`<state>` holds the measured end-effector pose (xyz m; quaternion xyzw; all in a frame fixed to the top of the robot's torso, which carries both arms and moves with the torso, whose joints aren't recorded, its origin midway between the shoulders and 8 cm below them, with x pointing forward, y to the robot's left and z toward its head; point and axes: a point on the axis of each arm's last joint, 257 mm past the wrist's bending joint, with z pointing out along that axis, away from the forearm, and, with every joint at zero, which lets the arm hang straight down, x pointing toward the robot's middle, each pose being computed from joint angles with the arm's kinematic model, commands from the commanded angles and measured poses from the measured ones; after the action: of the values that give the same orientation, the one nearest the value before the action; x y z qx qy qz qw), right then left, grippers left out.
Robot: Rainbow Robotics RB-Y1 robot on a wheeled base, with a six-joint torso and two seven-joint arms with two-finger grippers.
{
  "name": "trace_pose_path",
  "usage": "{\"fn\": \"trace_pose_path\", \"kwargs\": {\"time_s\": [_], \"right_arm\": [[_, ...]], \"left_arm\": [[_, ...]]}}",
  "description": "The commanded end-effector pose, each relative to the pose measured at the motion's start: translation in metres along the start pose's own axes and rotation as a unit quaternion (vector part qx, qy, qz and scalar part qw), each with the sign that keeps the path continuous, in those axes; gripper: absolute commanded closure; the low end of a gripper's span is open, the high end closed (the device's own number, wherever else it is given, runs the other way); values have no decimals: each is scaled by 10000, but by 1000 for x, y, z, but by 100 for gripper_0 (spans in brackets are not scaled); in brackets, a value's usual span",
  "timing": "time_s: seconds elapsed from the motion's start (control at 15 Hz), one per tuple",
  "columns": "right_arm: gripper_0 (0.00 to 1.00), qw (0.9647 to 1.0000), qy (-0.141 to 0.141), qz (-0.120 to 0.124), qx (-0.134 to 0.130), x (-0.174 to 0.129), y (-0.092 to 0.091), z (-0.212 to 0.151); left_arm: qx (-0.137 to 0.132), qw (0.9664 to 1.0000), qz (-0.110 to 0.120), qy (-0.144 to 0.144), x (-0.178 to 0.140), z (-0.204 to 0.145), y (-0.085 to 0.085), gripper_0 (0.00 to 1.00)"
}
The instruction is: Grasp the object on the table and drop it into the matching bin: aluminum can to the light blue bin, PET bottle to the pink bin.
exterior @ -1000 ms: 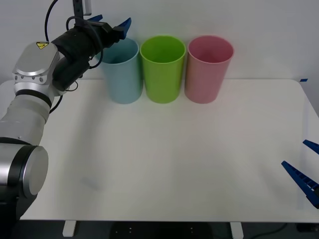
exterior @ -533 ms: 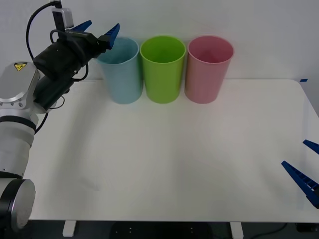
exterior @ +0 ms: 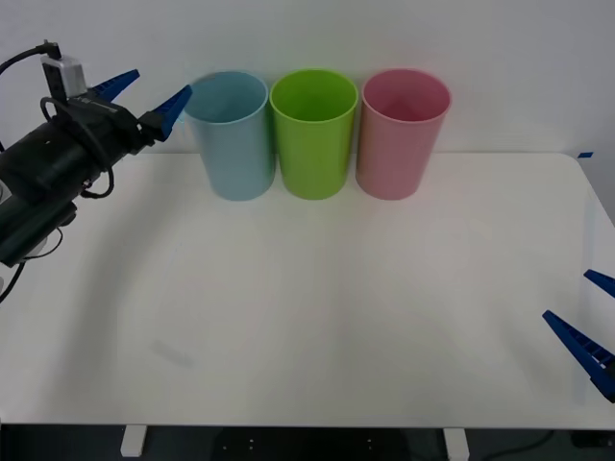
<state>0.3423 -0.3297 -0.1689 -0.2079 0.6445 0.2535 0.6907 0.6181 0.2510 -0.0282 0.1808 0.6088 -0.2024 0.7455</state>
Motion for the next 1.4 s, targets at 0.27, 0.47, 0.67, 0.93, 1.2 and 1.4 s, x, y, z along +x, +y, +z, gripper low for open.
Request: {"fn": "trace_pose_path", "kwargs": {"time_s": [0.27, 0.47, 0.67, 0.93, 1.2, 1.4], "right_arm": [[0, 10000, 0, 0, 0, 0, 0, 0], [0, 10000, 0, 0, 0, 0, 0, 0], [0, 10000, 0, 0, 0, 0, 0, 0], [0, 10000, 0, 0, 0, 0, 0, 0], [0, 10000, 0, 0, 0, 0, 0, 0], [0, 10000, 0, 0, 0, 0, 0, 0]], "left_arm": [[211, 9991, 305, 207, 8, -83, 9, 0], [271, 9981, 469, 303, 11, -120, 1, 0], [353, 9965, 619, 429, 12, -154, -9, 0], [486, 9925, 818, 773, 20, -200, -10, 0], [440, 9884, 935, 1116, 35, -239, -8, 0], [331, 9863, 967, 1298, 44, -264, -5, 0]]}}
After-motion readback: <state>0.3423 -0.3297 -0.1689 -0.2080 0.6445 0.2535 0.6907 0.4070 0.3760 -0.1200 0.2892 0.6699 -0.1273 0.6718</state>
